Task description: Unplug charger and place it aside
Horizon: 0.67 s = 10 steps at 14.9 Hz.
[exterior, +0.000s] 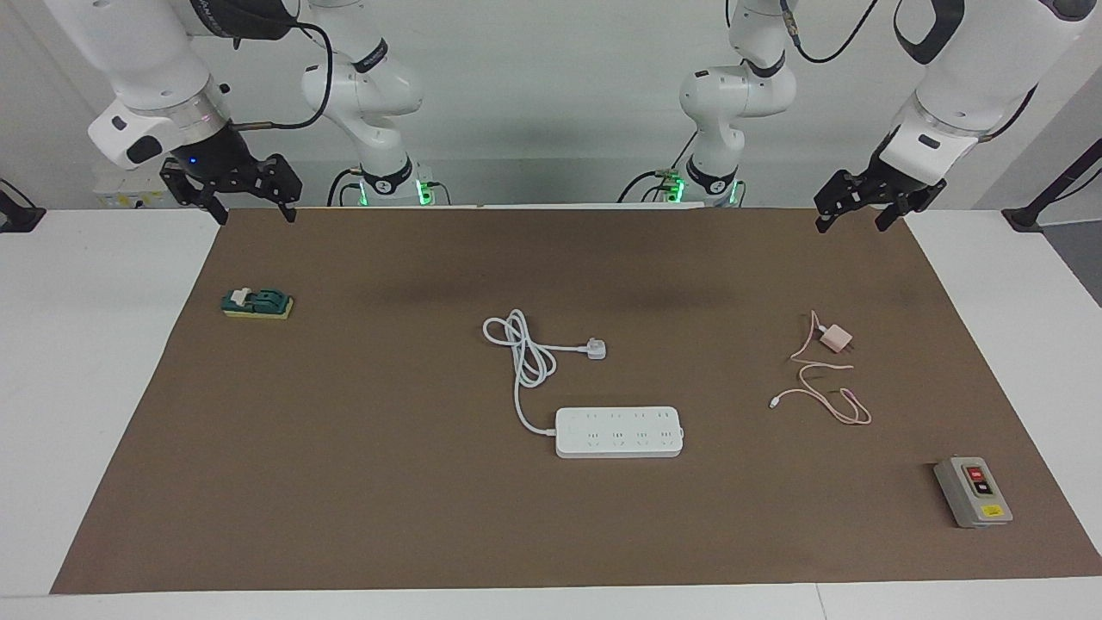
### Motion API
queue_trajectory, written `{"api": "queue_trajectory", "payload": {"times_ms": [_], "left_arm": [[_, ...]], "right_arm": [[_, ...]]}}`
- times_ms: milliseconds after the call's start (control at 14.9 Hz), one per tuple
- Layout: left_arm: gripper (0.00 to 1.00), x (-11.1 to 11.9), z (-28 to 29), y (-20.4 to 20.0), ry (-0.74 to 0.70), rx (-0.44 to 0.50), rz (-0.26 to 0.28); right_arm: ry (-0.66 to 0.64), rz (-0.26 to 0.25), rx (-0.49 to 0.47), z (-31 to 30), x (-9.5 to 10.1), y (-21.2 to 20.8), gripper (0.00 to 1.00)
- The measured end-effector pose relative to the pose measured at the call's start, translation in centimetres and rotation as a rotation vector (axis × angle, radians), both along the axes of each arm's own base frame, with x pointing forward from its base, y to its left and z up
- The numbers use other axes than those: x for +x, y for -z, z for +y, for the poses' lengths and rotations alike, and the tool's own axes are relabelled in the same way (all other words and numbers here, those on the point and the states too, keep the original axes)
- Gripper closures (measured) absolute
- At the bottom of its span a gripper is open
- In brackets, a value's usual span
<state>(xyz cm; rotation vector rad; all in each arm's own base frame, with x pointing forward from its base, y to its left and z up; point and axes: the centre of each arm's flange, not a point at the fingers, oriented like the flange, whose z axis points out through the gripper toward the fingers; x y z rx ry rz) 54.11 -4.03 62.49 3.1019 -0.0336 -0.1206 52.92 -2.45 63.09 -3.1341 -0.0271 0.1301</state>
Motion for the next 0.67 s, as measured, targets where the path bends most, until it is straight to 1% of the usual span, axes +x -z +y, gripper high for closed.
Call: {"api": "queue_trajectory", "payload": {"times_ms": [671], "left_arm": [[0.0,0.14,-0.11,0.3,0.002,0.0,-0.006]], "right_arm": [[0.001,-0.009,0.0,-0.08,0.04,-0.14,0.0]]}}
